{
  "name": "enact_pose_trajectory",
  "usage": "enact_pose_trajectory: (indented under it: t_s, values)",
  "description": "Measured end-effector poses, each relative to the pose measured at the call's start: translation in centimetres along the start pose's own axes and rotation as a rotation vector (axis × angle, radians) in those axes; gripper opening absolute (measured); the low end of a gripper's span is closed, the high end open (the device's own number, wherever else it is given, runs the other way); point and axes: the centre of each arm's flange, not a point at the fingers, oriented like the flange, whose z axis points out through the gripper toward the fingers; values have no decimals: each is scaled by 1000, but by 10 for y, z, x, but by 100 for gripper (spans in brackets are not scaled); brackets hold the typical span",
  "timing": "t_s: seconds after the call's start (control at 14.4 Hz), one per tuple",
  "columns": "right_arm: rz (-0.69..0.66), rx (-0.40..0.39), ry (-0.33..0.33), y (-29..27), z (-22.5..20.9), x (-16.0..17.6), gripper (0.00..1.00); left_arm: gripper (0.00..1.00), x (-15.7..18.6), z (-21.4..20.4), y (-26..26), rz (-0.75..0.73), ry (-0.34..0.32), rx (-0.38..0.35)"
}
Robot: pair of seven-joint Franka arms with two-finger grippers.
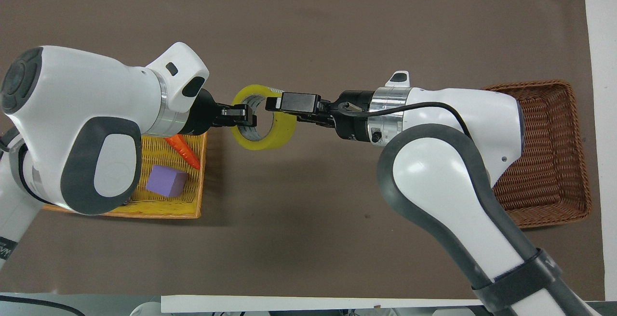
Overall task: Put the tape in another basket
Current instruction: 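Grasp the tape rim with the right gripper and open the left gripper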
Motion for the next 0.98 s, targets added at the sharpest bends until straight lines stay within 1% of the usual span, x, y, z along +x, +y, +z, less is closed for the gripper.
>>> enact_pose_trajectory:
  t_s: [0.07, 0.14, 0.21, 0.28, 0.35, 0.42, 0.49, 0.56, 0.63, 0.98]
  values:
    - [0, 0, -1, 0, 0, 0, 98, 21, 0, 0, 0, 0, 0, 0]
    - [0, 0, -1, 0, 0, 0, 93, 21, 0, 0, 0, -4, 0, 0]
    - [0, 0, -2, 0, 1, -1, 91, 21, 0, 0, 0, -9, 0, 0]
    - [0, 0, -2, 0, 1, -1, 86, 21, 0, 0, 0, -11, 0, 0]
    - [-1, 0, -2, 0, 1, -1, 86, 21, 0, 0, 0, -12, -1, 0]
    - [-1, 0, -3, 0, 1, -1, 81, 21, 0, 0, 0, -13, -1, 0]
    - [-1, 0, -3, 0, 1, -1, 70, 21, 0, 0, 0, -13, -1, 0]
    - [-1, -2, -3, 1, 1, 0, 57, 21, 0, -1, -1, -15, 0, 0]
    - [-9, -2, -6, 1, 2, -1, 56, 21, 0, -1, -1, -16, -4, 1]
    - [-11, -3, -11, 1, 3, -2, 56, 21, 0, 0, -2, -18, -10, 2]
